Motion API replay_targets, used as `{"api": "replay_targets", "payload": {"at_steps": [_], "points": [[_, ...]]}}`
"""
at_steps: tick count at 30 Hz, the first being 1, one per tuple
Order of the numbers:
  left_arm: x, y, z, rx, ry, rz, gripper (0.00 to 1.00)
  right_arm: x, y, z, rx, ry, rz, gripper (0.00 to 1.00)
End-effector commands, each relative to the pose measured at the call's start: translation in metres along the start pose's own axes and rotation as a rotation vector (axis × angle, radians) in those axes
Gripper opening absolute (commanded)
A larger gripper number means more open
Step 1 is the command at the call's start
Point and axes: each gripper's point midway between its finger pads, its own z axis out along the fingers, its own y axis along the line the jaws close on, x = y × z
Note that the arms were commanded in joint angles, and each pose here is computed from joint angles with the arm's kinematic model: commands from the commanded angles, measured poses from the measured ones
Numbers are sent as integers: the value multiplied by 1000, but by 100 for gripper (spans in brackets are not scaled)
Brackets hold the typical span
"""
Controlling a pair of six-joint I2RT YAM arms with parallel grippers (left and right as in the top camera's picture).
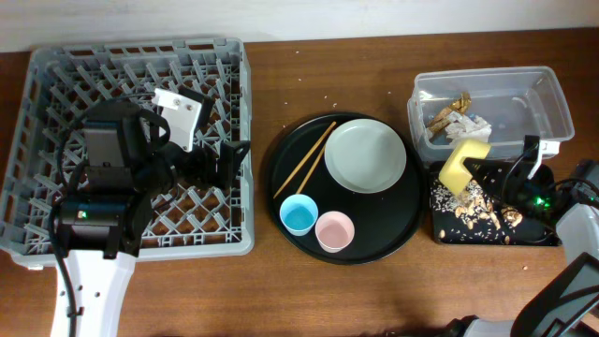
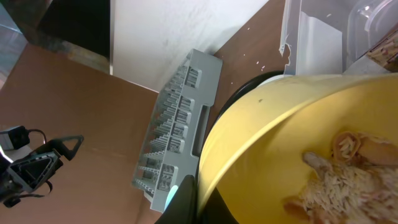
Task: Sort waste into correct bins and load items into the dishwasher rack
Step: 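Tip the yellow bowl over the black tray to empty the scraps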
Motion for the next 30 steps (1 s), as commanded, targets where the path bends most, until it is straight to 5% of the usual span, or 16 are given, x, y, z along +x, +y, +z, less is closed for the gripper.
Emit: {"api": "replay_targets", "payload": {"at_steps": [1, 9, 11, 16, 19, 20, 22, 24, 26, 28, 30], "points": [[-6, -2, -2, 11, -13, 0, 99, -1, 7, -3, -39, -14, -49, 4], [-6, -2, -2, 11, -13, 0, 99, 2, -1, -3, 13, -4, -81, 4], [-6, -2, -2, 11, -13, 0, 99, 0, -30, -5, 177, 8, -57, 4], [-6, -2, -2, 11, -13, 0, 99, -7, 24, -7, -130, -38, -61, 4], [-6, -2, -2, 11, -13, 0, 99, -10, -19, -8, 122, -30, 32, 4], [-6, -2, -2, 11, -13, 0, 99, -10, -1, -6, 20, -30, -3, 4], [-6, -2, -2, 11, -13, 0, 99, -13, -15, -7, 105, -35, -8, 4], [-6, -2, -2, 11, -13, -1, 99, -12, 20, -6, -99, -32, -17, 4], [-6, -2, -2, 11, -13, 0, 99, -14, -21, -6, 143, -36, 52, 4], [-6, -2, -2, 11, -13, -1, 99, -12, 13, -4, -55, -27, 0, 4], [-6, -2, -2, 11, -13, 0, 99, -15, -7, -3, 60, -34, 106, 4]]}}
